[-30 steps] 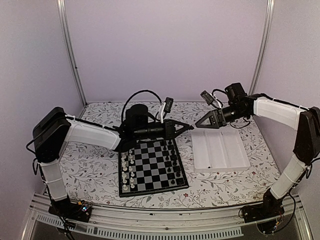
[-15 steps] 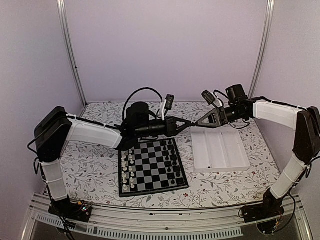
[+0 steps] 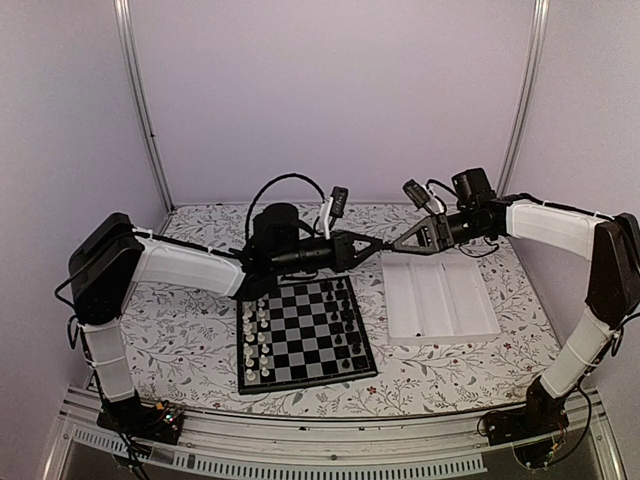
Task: Set up the chess pieces on the board
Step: Place the chess piece on the chessboard.
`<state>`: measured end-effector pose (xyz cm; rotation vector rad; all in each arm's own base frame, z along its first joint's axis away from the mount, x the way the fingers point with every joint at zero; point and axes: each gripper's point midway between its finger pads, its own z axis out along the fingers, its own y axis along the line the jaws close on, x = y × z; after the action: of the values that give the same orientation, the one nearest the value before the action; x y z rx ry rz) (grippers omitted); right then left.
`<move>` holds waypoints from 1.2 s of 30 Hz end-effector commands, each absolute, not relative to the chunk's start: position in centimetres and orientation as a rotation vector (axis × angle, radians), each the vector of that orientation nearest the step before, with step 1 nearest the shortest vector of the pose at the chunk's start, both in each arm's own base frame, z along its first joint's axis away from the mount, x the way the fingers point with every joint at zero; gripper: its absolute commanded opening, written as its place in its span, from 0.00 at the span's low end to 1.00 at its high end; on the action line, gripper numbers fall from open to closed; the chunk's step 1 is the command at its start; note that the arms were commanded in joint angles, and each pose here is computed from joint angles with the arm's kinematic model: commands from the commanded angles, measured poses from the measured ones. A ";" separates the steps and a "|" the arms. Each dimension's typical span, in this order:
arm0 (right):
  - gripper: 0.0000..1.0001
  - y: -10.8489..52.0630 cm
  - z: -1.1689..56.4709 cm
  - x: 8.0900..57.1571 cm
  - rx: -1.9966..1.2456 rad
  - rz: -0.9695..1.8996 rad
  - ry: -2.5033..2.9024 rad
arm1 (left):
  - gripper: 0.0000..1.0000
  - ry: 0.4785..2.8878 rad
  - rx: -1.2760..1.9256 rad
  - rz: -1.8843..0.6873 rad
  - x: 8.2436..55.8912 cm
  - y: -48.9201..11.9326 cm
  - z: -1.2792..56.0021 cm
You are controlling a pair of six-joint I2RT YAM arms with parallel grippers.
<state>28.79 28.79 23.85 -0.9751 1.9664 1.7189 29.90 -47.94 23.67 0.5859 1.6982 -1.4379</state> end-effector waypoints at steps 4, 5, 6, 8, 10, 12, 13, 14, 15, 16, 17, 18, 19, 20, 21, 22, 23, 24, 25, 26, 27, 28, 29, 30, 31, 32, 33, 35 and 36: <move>0.46 28.6 24.1 29.8 -0.959 1.574 1.987 | 0.17 1.651 0.599 -1.433 29.8 -48.8 25.4; 0.46 28.4 24.1 30.0 -0.949 1.555 1.994 | 0.17 1.656 0.595 -1.427 29.9 -48.8 25.4; 0.46 28.3 24.1 30.1 -0.946 1.548 1.995 | 0.17 1.660 0.593 -1.425 29.9 -48.8 25.3; 0.46 28.3 24.5 29.7 -0.959 1.582 1.976 | 0.17 1.659 0.597 -1.424 29.9 -48.8 25.3; 0.44 28.5 24.8 29.0 -0.980 1.662 1.946 | 0.17 1.660 0.600 -1.426 29.9 -49.0 25.2; 0.43 28.6 25.0 28.6 -0.995 1.723 1.914 | 0.18 1.657 0.605 -1.433 29.9 -49.1 25.2; 0.42 28.7 25.1 28.5 -0.994 1.750 1.906 | 0.18 1.659 0.606 -1.437 29.9 -49.2 25.2; 0.41 28.7 25.2 28.4 -0.989 1.780 1.907 | 0.17 1.656 0.609 -1.440 29.8 -49.3 25.2; 0.39 28.7 25.2 28.3 -0.987 1.801 1.904 | 0.18 1.657 0.611 -1.442 29.9 -49.4 25.1; 0.38 28.8 25.2 28.4 -0.987 1.811 1.902 | 0.17 1.657 0.613 -1.445 29.8 -49.5 25.1; 0.36 28.8 25.2 28.3 -0.985 1.823 1.904 | 0.18 1.657 0.614 -1.445 29.8 -49.5 25.1; 0.34 28.8 25.3 28.3 -0.988 1.833 1.898 | 0.18 1.657 0.614 -1.446 29.8 -49.6 25.1; 0.32 28.8 25.3 28.2 -0.992 1.841 1.891 | 0.18 1.658 0.617 -1.447 29.8 -49.6 25.0; 0.30 28.9 25.3 28.2 -0.993 1.848 1.888 | 0.18 1.660 0.619 -1.450 29.8 -49.7 24.9; 0.28 28.9 25.3 28.2 -0.994 1.850 1.886 | 0.18 1.662 0.619 -1.450 29.8 -49.7 24.9; 0.26 28.9 25.3 28.3 -0.995 1.850 1.884 | 0.18 1.663 0.620 -1.452 29.8 -49.8 24.8; 0.24 28.9 25.3 28.3 -0.996 1.850 1.882 | 0.18 1.664 0.621 -1.454 29.8 -49.8 24.7; 0.23 28.9 25.4 28.3 -0.996 1.849 1.881 | 0.18 1.666 0.623 -1.456 29.7 -49.9 24.7; 0.22 28.9 25.4 28.3 -0.996 1.847 1.881 | 0.18 1.667 0.624 -1.458 29.7 -49.9 24.6; 0.20 28.9 25.4 28.3 -0.996 1.842 1.882 | 0.18 1.668 0.624 -1.459 29.7 -49.9 24.6; 0.20 28.9 25.5 28.4 -0.997 1.836 1.879 | 0.18 1.668 0.624 -1.461 29.7 -49.9 24.6; 0.19 28.9 25.5 28.5 -0.996 1.833 1.879 | 0.18 1.669 0.623 -1.464 29.7 -50.0 24.6; 0.19 28.9 25.5 28.6 -0.998 1.828 1.878 | 0.18 1.670 0.624 -1.465 29.7 -50.0 24.5; 0.19 28.9 25.5 28.7 -0.996 1.824 1.880 | 0.17 1.668 0.626 -1.468 29.7 -50.0 24.6; 0.19 28.9 25.5 28.7 -0.998 1.822 1.878 | 0.18 1.667 0.627 -1.470 29.7 -50.0 24.6; 0.18 28.9 25.5 28.8 -0.997 1.819 1.878 | 0.18 1.666 0.628 -1.470 29.7 -50.0 24.7; 0.18 29.0 25.6 28.8 -1.000 1.817 1.876 | 0.18 1.666 0.628 -1.471 29.7 -50.0 24.7; 0.18 29.0 25.5 29.0 -0.996 1.814 1.880 | 0.17 1.667 0.628 -1.473 29.6 -50.1 24.7; 0.18 29.1 25.5 29.1 -0.996 1.808 1.881 | 0.17 1.668 0.629 -1.472 29.6 -50.1 24.6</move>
<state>28.85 28.71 25.07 -0.9635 1.9251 1.7924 29.78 -49.26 25.87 0.6163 1.6383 -1.4691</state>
